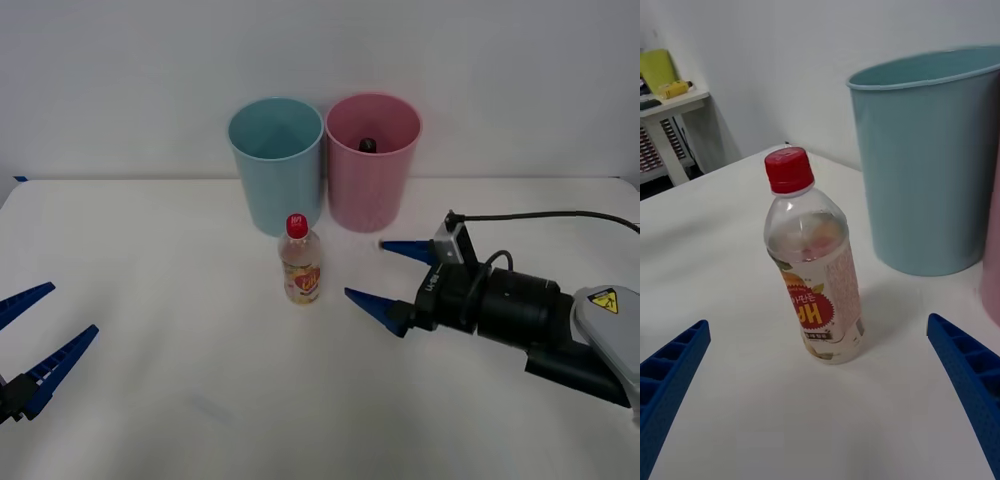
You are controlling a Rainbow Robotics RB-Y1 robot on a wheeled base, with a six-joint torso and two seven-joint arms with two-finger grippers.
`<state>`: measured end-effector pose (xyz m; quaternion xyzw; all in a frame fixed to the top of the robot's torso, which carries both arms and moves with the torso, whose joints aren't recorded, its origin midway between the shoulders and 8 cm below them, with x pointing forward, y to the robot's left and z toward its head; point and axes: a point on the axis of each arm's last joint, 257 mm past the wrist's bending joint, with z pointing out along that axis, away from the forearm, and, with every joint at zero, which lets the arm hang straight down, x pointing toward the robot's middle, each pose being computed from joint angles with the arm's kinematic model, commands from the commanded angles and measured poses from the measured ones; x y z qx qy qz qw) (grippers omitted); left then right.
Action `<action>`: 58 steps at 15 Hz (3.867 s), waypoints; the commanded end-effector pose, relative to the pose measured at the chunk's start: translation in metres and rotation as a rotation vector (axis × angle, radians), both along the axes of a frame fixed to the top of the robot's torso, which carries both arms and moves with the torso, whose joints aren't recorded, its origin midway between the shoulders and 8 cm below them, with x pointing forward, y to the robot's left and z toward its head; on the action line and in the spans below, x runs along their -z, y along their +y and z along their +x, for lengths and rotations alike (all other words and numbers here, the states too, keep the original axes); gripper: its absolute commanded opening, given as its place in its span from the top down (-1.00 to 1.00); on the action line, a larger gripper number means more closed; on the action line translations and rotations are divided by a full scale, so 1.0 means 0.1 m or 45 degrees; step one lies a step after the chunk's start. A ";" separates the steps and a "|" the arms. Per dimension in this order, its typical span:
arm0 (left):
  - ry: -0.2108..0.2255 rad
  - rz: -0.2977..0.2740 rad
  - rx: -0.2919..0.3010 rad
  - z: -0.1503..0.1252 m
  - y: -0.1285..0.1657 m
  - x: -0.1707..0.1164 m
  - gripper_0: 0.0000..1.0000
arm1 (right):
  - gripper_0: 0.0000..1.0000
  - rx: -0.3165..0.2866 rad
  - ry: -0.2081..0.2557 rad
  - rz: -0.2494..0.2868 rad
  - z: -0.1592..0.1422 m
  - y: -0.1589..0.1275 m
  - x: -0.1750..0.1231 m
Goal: Grasp the object on the table and drop it into the matching bin: aluminum can to the light blue bin, PET bottle to the pink bin.
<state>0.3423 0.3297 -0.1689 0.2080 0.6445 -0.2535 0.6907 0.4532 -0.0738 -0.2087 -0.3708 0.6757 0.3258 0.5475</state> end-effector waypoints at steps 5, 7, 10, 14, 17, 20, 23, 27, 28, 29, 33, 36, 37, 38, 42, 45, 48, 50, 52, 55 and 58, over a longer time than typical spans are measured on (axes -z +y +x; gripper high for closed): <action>0.000 0.000 0.000 0.00 0.00 0.00 -1.00 | -1.00 -0.045 0.021 -0.065 0.25 0.37 0.17; 0.000 0.000 0.000 0.00 0.00 0.00 -1.00 | -1.00 -0.051 0.019 -0.087 0.34 0.49 0.22; 0.000 0.000 0.000 0.00 0.00 0.00 -1.00 | -1.00 -0.049 0.014 -0.110 0.44 0.73 0.29; 0.000 0.000 0.000 0.00 0.00 0.00 -1.00 | -1.00 -0.055 0.022 -0.128 0.51 0.91 0.35; 0.000 0.000 0.000 0.00 0.00 0.00 -1.00 | -1.00 -0.058 0.033 -0.137 0.58 1.07 0.40; 0.000 0.000 0.000 0.00 0.00 0.00 -1.00 | -1.00 -0.050 0.028 -0.143 0.63 1.19 0.43; 0.000 0.000 0.000 0.00 0.00 0.00 -1.00 | -1.00 -0.033 0.014 -0.154 0.65 1.22 0.45; 0.000 0.000 0.000 0.00 0.00 0.00 -1.00 | 0.71 -0.025 0.006 -0.156 0.66 1.21 0.45; 0.000 0.000 0.000 0.00 0.00 0.00 -1.00 | 0.93 -0.025 0.002 -0.157 0.67 1.21 0.44; 0.000 0.000 0.000 0.00 0.00 0.00 -1.00 | 1.00 -0.023 0.003 -0.155 0.67 1.21 0.44; 0.000 0.000 0.000 0.00 0.00 0.00 -1.00 | 1.00 -0.016 -0.002 -0.155 0.69 1.20 0.43; 0.000 0.000 0.000 0.00 0.00 0.00 -1.00 | 1.00 -0.007 0.001 -0.141 0.70 1.20 0.41; 0.000 0.000 0.000 0.00 0.00 0.00 -1.00 | 1.00 -0.006 0.001 -0.136 0.70 1.20 0.39; 0.000 0.000 0.000 0.00 0.00 0.00 -1.00 | 1.00 -0.007 0.002 -0.126 0.69 1.19 0.37; 0.000 0.000 0.000 0.00 0.00 0.00 -1.00 | 1.00 0.012 -0.027 -0.059 0.56 1.03 0.17; 0.000 0.000 0.000 0.00 0.00 0.00 -1.00 | 1.00 0.019 -0.023 0.011 0.43 0.92 -0.01; 0.000 0.000 0.000 0.00 0.00 0.00 -1.00 | 1.00 0.028 -0.032 0.102 0.33 0.78 -0.28; 0.000 0.000 0.000 0.00 0.00 0.00 -1.00 | 1.00 0.029 -0.042 0.159 0.30 0.69 -0.48; 0.000 0.000 0.000 0.00 0.00 0.00 -1.00 | 1.00 0.039 -0.065 0.232 0.28 0.60 -0.76; 0.000 0.000 0.000 0.00 0.00 0.00 -1.00 | 1.00 0.041 -0.040 0.357 0.21 0.46 -1.19; 0.000 0.000 0.000 0.00 0.00 0.00 -1.00 | 1.00 0.049 -0.030 0.458 0.20 0.32 -1.58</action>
